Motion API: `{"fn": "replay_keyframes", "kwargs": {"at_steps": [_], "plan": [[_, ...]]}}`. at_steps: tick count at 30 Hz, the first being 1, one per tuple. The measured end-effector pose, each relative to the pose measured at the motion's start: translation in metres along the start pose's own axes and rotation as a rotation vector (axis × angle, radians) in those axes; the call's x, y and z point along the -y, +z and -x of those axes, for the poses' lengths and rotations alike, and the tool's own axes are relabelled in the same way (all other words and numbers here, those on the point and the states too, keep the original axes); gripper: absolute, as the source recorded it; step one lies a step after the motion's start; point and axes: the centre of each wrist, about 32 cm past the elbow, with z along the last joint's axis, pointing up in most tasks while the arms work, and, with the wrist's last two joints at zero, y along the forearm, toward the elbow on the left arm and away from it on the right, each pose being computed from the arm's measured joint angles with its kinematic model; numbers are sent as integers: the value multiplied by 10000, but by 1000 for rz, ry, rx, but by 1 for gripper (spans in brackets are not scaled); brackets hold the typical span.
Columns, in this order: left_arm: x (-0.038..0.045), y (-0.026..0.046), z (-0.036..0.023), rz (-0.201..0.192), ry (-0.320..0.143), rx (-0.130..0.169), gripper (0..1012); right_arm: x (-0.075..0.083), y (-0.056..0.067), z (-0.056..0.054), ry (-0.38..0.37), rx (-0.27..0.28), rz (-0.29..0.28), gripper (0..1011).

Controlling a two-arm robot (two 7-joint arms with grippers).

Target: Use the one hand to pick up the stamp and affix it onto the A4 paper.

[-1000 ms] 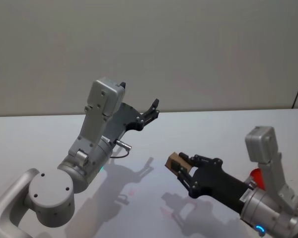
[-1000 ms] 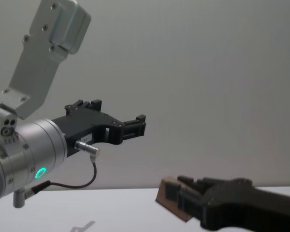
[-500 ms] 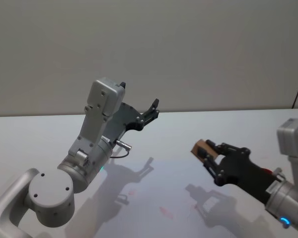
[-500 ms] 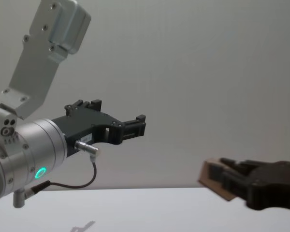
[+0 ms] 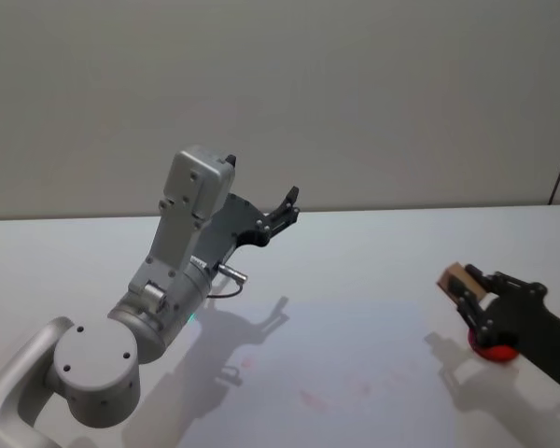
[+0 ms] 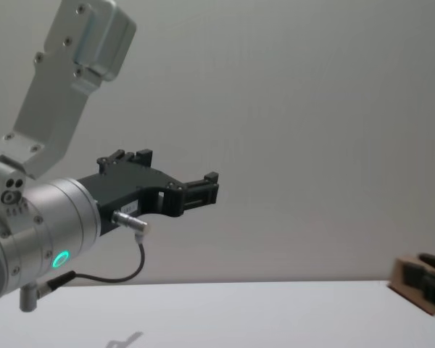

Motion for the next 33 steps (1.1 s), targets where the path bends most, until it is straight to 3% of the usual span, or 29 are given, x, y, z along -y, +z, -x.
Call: {"fn": "replay_keyframes", "kwargs": {"at_steps": [11,33], "plan": [[0,0,0,0,0,0,1001,155,-201,-160,-85,39,56,219],[0,0,0,0,0,0,1001,224,-422,-246,-156,67,128,219]]}}
